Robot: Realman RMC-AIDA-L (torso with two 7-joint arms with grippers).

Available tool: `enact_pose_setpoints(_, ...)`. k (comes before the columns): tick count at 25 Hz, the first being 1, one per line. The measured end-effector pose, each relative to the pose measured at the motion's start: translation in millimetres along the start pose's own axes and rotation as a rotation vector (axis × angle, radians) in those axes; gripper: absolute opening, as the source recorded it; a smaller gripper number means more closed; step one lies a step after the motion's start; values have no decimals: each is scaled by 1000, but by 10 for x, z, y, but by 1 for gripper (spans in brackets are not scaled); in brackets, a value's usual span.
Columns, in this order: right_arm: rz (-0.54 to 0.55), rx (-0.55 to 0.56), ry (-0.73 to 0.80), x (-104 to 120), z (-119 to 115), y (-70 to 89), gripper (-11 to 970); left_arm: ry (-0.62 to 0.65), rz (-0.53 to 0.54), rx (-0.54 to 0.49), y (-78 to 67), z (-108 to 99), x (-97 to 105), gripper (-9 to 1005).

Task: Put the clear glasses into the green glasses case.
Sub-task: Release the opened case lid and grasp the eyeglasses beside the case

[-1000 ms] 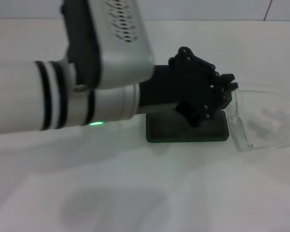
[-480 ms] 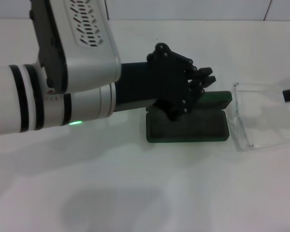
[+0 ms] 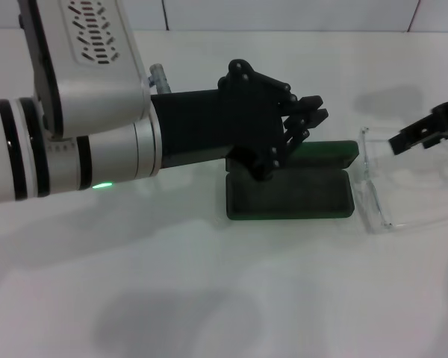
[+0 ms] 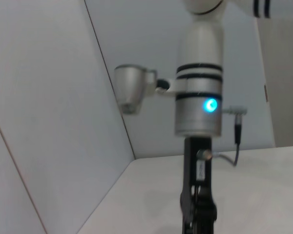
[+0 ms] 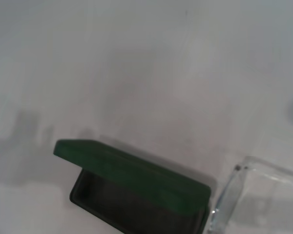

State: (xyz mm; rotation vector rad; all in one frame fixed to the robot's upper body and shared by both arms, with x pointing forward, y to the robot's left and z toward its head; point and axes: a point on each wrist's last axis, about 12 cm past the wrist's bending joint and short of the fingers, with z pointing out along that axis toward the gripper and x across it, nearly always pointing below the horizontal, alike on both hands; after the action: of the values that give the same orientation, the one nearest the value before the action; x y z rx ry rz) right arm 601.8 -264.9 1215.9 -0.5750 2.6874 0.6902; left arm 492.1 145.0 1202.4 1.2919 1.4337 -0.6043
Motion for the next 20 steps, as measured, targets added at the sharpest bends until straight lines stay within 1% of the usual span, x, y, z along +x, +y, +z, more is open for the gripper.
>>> enact_pose_setpoints(6, -7, 17, 69, -165, 254, 47, 632, -15, -23, 7, -6, 5, 22, 82)
enact_pose_setpoints(9, -12, 44, 92, -182, 351, 42, 590, -11, -28, 13, -22, -5, 53, 82)
enact_pose_setpoints(14, -20, 52, 109, -215, 460, 65, 579, -5, -36, 19, -36, -8, 96, 82)
enact_pose_setpoints(20, -13, 56, 117, -227, 606, 32, 566, -19, -41, 34, -52, -7, 171, 82)
